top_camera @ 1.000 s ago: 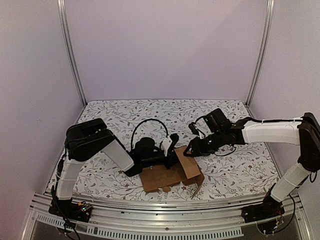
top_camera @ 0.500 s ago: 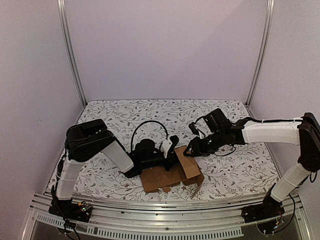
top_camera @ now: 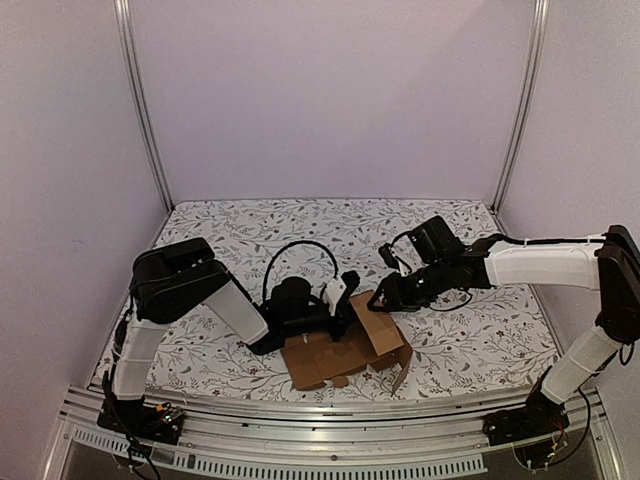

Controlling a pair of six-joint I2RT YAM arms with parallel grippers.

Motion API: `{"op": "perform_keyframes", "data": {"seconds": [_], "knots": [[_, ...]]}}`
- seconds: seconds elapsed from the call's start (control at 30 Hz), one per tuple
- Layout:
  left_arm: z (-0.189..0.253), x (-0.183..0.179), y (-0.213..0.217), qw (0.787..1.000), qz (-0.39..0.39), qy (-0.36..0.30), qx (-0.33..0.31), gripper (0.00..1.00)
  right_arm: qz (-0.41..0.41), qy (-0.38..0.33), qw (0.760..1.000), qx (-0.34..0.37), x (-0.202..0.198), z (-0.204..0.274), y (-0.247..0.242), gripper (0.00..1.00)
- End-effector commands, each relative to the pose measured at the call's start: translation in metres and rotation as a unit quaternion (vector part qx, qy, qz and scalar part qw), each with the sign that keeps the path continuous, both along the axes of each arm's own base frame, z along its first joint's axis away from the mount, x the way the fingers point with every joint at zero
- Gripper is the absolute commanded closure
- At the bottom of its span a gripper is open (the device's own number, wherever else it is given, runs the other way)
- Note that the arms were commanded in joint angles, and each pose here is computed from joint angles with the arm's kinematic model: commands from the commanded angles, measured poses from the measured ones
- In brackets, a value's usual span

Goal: Fold the paper box

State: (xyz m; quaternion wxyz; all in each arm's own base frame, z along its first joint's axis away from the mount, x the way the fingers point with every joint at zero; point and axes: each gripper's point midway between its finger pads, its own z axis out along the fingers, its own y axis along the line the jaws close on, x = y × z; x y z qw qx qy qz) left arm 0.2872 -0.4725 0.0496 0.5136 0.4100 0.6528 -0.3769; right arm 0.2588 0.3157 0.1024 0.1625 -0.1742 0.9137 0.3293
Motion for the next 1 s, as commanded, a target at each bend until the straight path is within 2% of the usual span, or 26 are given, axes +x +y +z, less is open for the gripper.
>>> {"op": "perform_keyframes", "data": {"seconds": [0.0, 0.23, 0.47, 0.7, 0.87, 0.97], "knots": [[0.02, -0.007, -0.008, 0.999, -0.013, -0.027, -0.022, 1.0, -0.007, 0.002, 1.0, -0.002, -0.001, 0.002, -0.003, 0.6], [0.021, 0.0, 0.004, 0.999, 0.023, -0.034, 0.0, 1.0, -0.014, -0.015, 1.0, -0.004, 0.004, 0.013, -0.005, 0.49], [0.02, 0.02, 0.031, 0.993, 0.109, -0.035, 0.038, 1.0, -0.013, -0.057, 0.998, -0.021, 0.011, 0.046, -0.012, 0.38], [0.02, 0.034, 0.051, 0.981, 0.178, -0.005, 0.077, 1.0, -0.032, -0.108, 0.993, -0.042, 0.021, 0.083, -0.031, 0.35], [0.014, 0.054, 0.065, 0.955, 0.249, 0.061, 0.15, 1.0, -0.035, -0.132, 0.99, -0.035, 0.021, 0.109, -0.036, 0.34], [0.024, 0.054, 0.071, 0.954, 0.261, 0.074, 0.129, 1.0, -0.031, -0.137, 0.99, -0.024, 0.02, 0.12, -0.034, 0.36]]}}
